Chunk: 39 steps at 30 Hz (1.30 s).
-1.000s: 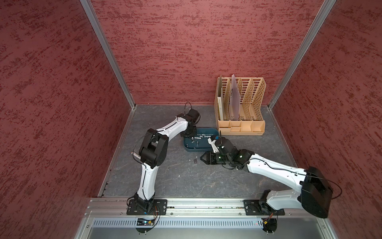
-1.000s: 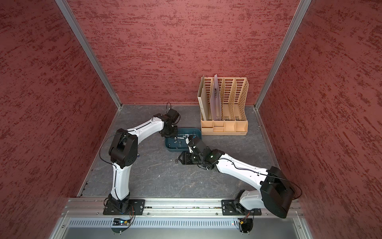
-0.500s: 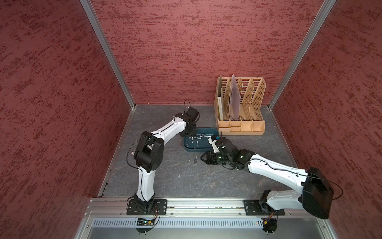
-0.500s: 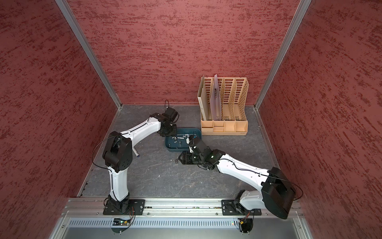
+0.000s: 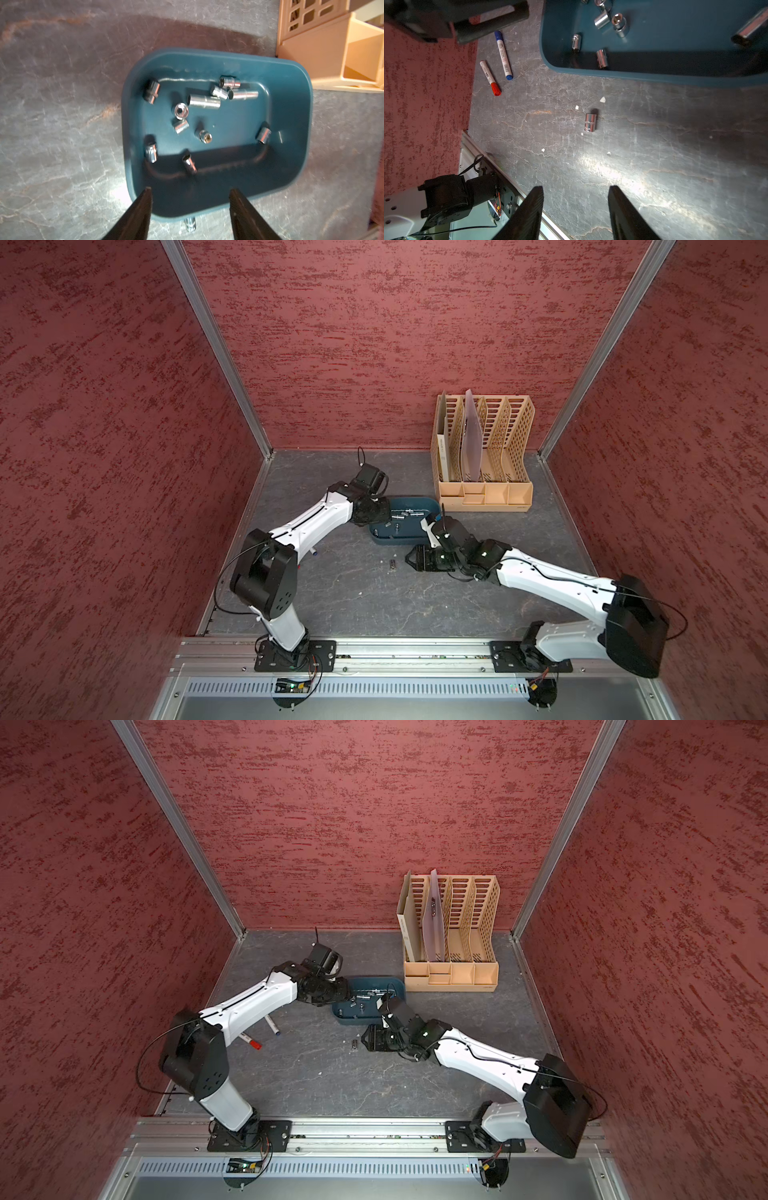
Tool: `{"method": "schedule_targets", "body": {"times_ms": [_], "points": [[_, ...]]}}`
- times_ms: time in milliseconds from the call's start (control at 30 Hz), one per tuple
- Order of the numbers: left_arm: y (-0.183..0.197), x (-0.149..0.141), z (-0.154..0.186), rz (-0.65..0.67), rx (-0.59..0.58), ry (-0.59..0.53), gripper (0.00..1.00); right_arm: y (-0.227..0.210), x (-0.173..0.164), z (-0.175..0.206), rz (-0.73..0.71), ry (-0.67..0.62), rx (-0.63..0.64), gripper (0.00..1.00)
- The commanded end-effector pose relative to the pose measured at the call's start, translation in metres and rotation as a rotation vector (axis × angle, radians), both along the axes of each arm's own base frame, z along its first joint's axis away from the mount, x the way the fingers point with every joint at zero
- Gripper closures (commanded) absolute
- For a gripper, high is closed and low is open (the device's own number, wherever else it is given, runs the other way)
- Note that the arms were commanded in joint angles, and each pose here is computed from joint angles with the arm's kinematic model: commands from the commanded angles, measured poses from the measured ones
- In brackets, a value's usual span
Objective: Put the socket on the desktop into the storage box
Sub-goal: Pick up the socket head at the center of the board.
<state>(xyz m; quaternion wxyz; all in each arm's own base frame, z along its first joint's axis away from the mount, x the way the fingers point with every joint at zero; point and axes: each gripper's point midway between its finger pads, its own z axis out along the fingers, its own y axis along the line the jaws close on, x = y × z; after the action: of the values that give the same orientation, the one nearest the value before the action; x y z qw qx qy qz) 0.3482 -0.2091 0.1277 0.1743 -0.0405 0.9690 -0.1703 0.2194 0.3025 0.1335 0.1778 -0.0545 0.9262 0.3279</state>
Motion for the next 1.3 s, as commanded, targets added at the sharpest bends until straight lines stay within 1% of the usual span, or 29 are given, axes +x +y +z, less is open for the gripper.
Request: {"method": "schedule_targets", "body": {"times_ms": [0,200,267,433,633,867,1267], "points": [[0.002,-0.012,0.013,0.001,-0.078,-0.022,0.37,0.006,0.009,0.008,-0.012,-0.018,-0.019,0.45],[0.025,-0.049,0.011,0.032,-0.133,-0.006,0.35,0.018,0.014,0.008,-0.003,-0.005,-0.044,0.45],[0.031,-0.061,0.008,0.043,-0.151,0.003,0.32,0.022,0.017,-0.002,0.006,0.016,-0.070,0.45],[0.046,-0.090,-0.005,0.079,-0.190,0.037,0.32,0.032,0.021,-0.012,0.019,0.040,-0.132,0.45],[0.055,-0.115,-0.015,0.117,-0.234,0.058,0.32,0.038,0.025,-0.026,0.013,0.077,-0.210,0.45],[0.060,-0.131,-0.026,0.147,-0.295,0.090,0.32,0.040,0.025,-0.040,0.018,0.106,-0.321,0.46],[0.064,-0.139,-0.037,0.173,-0.312,0.125,0.32,0.047,0.027,-0.056,0.026,0.134,-0.388,0.47]]}}
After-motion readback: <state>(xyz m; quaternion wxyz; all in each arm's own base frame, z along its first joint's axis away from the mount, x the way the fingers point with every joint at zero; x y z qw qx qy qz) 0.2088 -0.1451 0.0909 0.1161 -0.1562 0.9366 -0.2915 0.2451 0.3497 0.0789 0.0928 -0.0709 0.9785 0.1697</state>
